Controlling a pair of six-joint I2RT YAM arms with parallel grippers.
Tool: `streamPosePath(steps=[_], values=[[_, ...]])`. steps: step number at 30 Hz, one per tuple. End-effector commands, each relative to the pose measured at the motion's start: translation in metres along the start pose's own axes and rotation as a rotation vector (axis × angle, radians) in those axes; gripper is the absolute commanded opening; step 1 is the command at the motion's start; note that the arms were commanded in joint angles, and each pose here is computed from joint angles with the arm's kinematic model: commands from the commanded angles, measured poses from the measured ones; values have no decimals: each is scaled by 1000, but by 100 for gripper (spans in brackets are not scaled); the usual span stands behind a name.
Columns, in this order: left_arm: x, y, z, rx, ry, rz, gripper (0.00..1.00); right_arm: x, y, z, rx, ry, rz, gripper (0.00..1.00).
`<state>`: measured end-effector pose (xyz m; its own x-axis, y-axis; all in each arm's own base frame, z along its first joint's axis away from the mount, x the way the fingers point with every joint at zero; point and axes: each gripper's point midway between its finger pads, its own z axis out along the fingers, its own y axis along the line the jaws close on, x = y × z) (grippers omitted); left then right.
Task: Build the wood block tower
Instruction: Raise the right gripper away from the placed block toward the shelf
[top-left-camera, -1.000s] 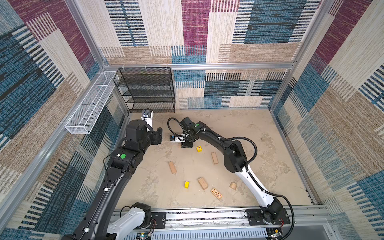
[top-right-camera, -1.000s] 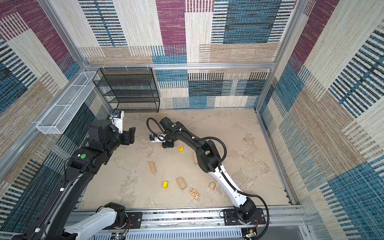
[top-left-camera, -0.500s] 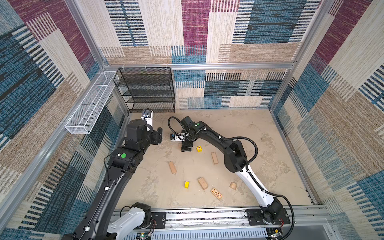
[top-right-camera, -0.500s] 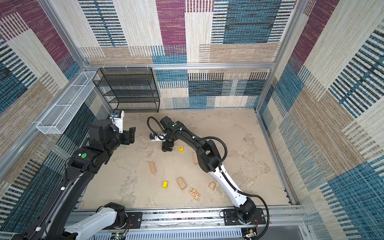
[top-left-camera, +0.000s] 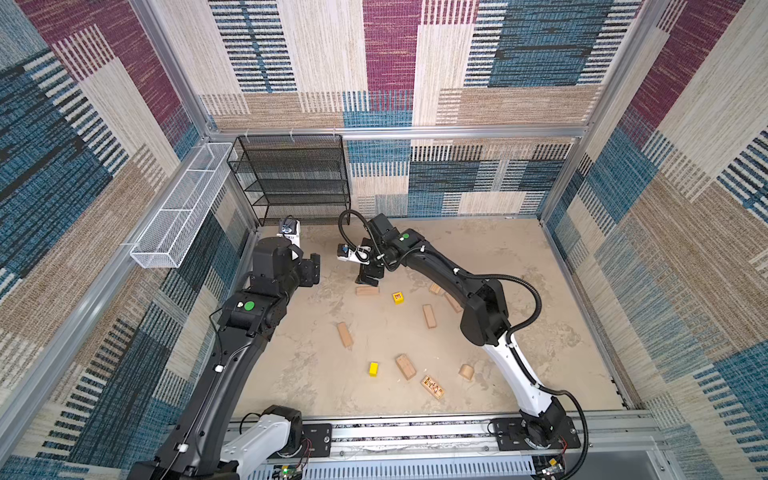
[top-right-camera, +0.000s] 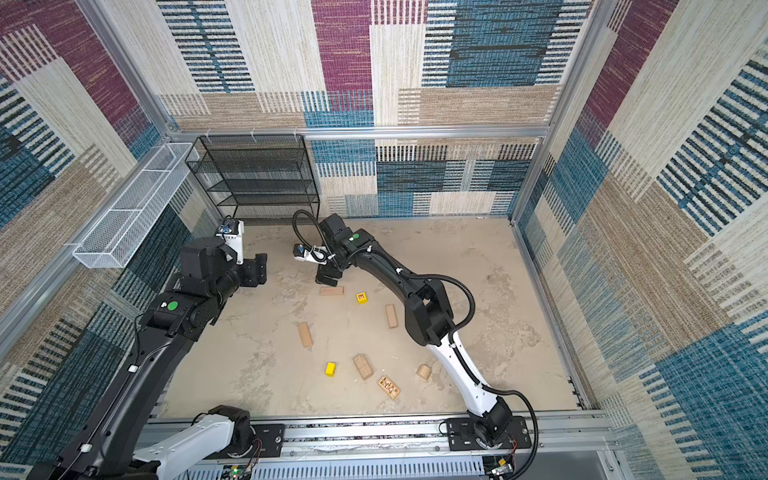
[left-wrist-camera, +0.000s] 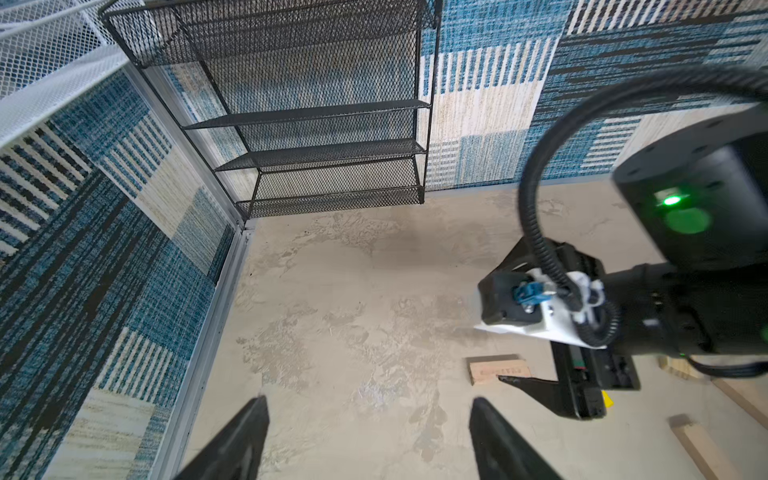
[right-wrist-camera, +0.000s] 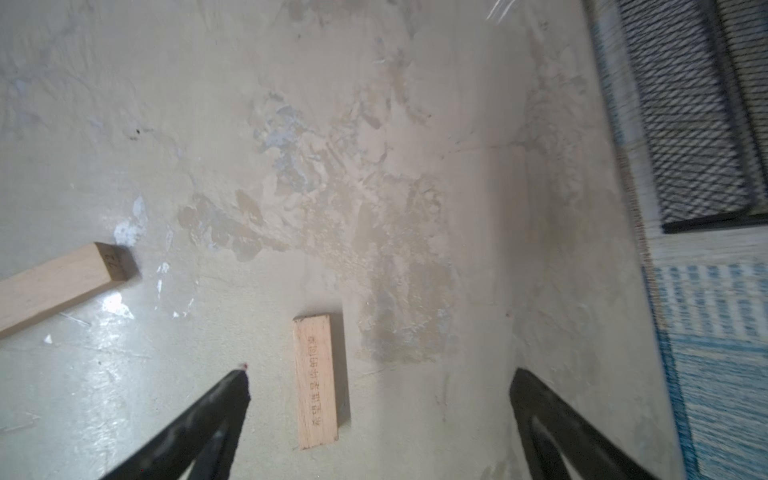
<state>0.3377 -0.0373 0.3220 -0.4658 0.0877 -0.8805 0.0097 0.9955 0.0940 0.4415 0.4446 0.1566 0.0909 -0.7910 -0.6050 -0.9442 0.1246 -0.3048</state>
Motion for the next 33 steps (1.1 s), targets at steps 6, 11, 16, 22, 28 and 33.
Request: streamPosePath(steps=[6,11,16,22,28,33], values=[[-4,-8,8,39,-16,-142,99,-74,-79,-113,398,-268,223,100],[6,-21,14,102,26,-200,99,-85,-99,-172,491,-413,467,100],[25,-25,12,121,90,-212,97,-96,-86,-200,364,-519,567,100],[45,-17,13,65,152,-227,87,-79,-80,-200,304,-492,772,100],[75,-22,19,74,208,-286,84,-87,-49,-213,156,-541,771,100],[94,-36,29,126,291,-274,78,-86,-20,-216,29,-559,800,94]])
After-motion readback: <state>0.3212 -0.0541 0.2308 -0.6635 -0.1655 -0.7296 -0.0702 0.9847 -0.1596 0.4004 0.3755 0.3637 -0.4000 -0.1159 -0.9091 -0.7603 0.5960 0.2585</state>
